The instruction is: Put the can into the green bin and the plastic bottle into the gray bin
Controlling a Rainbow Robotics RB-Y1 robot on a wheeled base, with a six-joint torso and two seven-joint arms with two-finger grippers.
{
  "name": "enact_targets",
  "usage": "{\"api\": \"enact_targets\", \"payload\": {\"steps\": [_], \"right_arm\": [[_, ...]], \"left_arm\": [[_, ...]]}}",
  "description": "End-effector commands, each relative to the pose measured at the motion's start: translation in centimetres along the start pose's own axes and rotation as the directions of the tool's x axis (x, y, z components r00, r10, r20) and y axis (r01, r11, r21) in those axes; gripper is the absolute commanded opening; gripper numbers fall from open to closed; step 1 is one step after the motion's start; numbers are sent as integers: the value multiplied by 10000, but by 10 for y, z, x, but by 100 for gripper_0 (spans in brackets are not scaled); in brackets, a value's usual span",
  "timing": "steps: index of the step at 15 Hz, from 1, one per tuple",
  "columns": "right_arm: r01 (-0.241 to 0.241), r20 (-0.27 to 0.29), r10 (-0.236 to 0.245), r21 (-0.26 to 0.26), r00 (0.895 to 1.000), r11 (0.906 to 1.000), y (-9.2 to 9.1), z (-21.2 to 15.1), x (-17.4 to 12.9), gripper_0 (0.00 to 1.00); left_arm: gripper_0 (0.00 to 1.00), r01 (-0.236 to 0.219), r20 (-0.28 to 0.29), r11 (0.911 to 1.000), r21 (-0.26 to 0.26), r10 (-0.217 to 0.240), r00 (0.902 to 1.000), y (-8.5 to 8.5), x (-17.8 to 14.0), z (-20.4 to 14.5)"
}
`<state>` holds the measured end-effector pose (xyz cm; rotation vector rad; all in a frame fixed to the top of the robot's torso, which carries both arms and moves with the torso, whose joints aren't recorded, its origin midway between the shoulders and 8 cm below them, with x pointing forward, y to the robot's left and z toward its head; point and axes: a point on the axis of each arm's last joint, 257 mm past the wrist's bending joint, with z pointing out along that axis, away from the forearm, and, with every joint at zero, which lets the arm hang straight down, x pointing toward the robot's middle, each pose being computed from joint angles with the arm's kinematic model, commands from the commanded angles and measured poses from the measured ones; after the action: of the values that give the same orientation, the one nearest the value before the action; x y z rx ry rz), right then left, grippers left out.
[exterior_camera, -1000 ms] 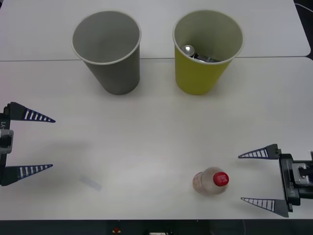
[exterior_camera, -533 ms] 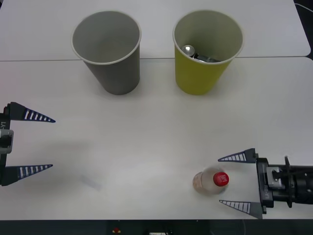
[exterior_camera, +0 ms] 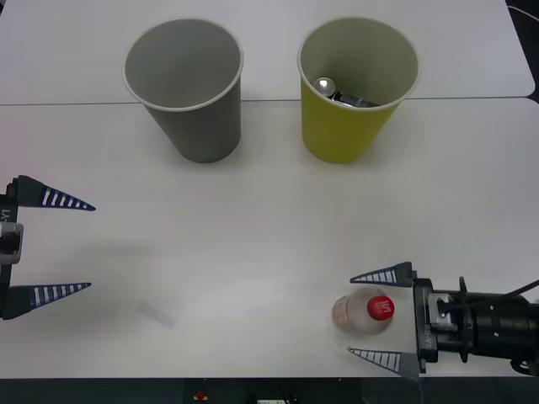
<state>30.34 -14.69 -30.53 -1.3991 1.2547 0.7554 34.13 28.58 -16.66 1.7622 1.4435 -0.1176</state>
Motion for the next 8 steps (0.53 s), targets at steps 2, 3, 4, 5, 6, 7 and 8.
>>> {"api": "enact_targets", "payload": {"steps": [2, 3, 4, 5, 6, 7, 8], "right_arm": [[76, 65, -76, 64, 9999, 10000, -1, 4, -1, 39], [78, 67, -78, 61, 9999, 10000, 0, 5, -1, 0], [86, 102, -86, 60, 9999, 9999, 0, 5, -2, 0], [88, 94, -89, 64, 9999, 9999, 0, 5, -1, 0], [101, 106, -102, 48, 9999, 9999, 1, 5, -2, 0], [105, 94, -105, 32, 9999, 9999, 2, 4, -1, 0], [102, 108, -103, 37, 9999, 9999, 2, 5, -1, 0]], "left_arm": [[100, 0, 0, 10000, 0, 0, 10000, 0, 0, 0], [100, 0, 0, 10000, 0, 0, 10000, 0, 0, 0], [100, 0, 0, 10000, 0, 0, 10000, 0, 0, 0], [100, 0, 0, 10000, 0, 0, 10000, 0, 0, 0], [100, 0, 0, 10000, 0, 0, 10000, 0, 0, 0], [100, 0, 0, 10000, 0, 0, 10000, 0, 0, 0], [100, 0, 0, 10000, 0, 0, 10000, 0, 0, 0]]}}
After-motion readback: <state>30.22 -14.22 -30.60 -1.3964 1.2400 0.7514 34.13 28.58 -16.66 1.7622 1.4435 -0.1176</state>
